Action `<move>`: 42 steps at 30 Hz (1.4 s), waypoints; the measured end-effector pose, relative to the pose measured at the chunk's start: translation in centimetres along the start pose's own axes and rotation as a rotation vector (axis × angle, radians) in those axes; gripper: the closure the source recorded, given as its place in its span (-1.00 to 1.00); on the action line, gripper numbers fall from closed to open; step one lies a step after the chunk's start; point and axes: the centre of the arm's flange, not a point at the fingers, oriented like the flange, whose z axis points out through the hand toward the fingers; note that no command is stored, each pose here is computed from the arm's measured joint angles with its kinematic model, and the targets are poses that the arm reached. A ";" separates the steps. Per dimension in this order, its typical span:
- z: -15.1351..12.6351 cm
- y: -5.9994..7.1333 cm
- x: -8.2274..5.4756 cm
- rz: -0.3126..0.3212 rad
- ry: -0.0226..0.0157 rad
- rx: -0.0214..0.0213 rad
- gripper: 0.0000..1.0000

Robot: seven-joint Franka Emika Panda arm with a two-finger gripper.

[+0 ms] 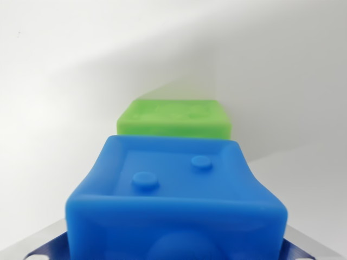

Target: Stack cube

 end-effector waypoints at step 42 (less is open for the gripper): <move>1.1 0.0 0.0 0.001 0.0009 0.0025 -1.00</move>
